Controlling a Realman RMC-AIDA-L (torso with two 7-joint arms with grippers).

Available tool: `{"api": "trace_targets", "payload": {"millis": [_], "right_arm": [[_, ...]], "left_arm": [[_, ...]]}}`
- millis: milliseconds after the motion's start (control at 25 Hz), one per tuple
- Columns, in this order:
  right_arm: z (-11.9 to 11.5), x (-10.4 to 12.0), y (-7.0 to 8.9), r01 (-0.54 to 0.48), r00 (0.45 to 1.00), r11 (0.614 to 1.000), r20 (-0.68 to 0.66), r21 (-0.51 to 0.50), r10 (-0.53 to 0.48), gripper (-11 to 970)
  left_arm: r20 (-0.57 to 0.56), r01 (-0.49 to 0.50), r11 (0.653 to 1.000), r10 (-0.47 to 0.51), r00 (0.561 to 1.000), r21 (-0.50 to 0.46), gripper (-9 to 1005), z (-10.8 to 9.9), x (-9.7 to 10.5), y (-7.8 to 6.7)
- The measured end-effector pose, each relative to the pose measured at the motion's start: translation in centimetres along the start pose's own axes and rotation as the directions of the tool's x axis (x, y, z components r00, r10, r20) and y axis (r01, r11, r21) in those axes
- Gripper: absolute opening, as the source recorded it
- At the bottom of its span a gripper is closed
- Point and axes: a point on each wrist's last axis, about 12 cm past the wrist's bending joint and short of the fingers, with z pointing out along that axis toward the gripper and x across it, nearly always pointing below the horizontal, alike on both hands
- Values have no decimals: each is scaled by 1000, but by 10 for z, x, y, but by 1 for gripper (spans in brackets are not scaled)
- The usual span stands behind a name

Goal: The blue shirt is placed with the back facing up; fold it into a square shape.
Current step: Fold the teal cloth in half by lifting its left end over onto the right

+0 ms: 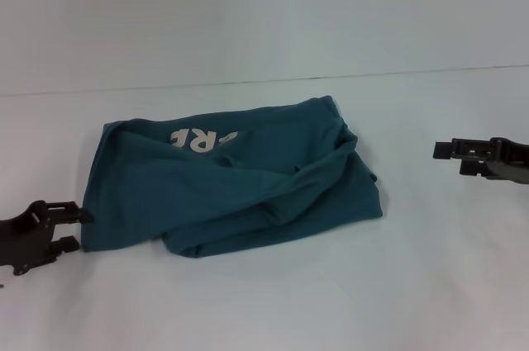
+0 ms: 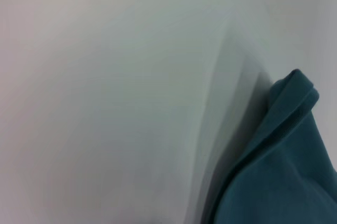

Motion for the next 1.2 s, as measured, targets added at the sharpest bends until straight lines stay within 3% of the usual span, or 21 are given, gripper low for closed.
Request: {"api": "trace_targets", "payload": {"millis": [480,1200], "right_arm": [[0,1,-1,-3,1000,1000,0,2,3,883],[-1,3,-2,-6,1000,1000,2,2,6,884]], "left_arm": [[-10,-9,1000,8,1000,-16,499,6,3,1],[-26,-1,1000,1,1000,-1,469,11,2,-8]]}}
